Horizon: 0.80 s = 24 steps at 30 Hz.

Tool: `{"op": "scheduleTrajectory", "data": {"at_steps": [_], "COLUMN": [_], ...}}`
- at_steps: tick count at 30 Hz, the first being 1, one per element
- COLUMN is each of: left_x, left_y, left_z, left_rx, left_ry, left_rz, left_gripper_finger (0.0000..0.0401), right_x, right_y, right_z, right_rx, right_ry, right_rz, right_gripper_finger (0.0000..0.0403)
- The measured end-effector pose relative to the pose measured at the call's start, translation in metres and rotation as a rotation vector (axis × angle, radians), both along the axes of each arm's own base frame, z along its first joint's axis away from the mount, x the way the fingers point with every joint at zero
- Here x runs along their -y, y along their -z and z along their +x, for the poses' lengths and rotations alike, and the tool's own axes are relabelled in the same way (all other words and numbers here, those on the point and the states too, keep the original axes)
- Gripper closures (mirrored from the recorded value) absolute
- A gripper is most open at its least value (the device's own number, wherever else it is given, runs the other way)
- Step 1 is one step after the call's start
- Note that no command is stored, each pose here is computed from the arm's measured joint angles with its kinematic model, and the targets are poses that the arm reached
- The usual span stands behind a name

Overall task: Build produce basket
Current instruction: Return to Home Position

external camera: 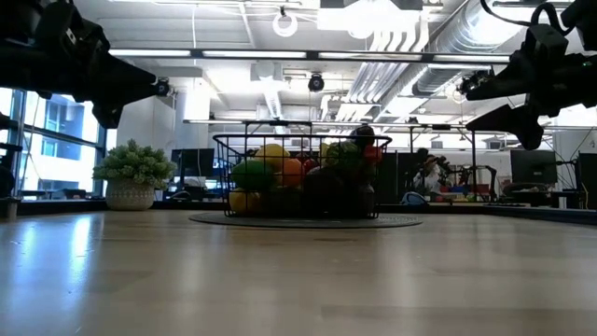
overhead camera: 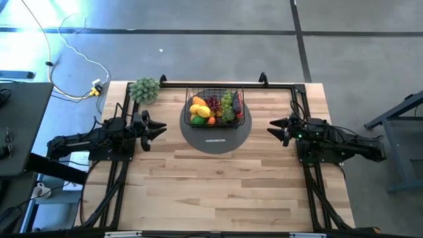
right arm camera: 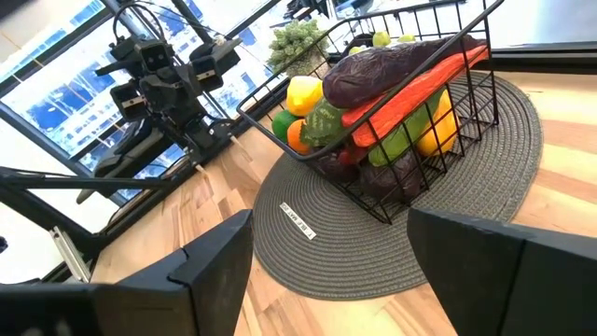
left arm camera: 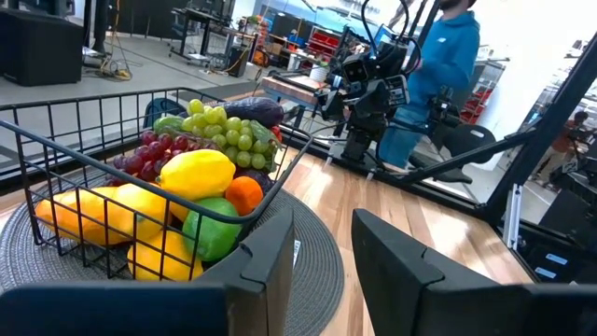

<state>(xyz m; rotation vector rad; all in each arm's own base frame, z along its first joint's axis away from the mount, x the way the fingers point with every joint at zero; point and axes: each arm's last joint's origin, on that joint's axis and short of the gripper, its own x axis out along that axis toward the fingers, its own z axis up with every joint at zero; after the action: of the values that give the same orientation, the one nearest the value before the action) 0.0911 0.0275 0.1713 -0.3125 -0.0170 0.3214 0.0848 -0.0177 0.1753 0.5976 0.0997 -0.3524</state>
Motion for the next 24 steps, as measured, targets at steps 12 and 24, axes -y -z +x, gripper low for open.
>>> {"op": "scheduleTrajectory", "data": {"at_steps": [12,24], "left_x": [0.0,0.0057], "left_y": [0.0,0.0], "left_z": [0.0,0.0015], "left_rx": [0.0,0.0], "left_ry": [0.0,0.062], "left_rz": [0.0,0.0], "left_gripper_finger": [0.0299,0.0299], "right_x": [0.0,0.0], "right_y": [-0.0001,-0.0002], "right_z": [0.0,0.0], "right_rx": [0.0,0.0], "right_ry": [0.0,0.0], "right_rz": [0.0,0.0], "right_gripper_finger": [0.0139,0.0139]}}
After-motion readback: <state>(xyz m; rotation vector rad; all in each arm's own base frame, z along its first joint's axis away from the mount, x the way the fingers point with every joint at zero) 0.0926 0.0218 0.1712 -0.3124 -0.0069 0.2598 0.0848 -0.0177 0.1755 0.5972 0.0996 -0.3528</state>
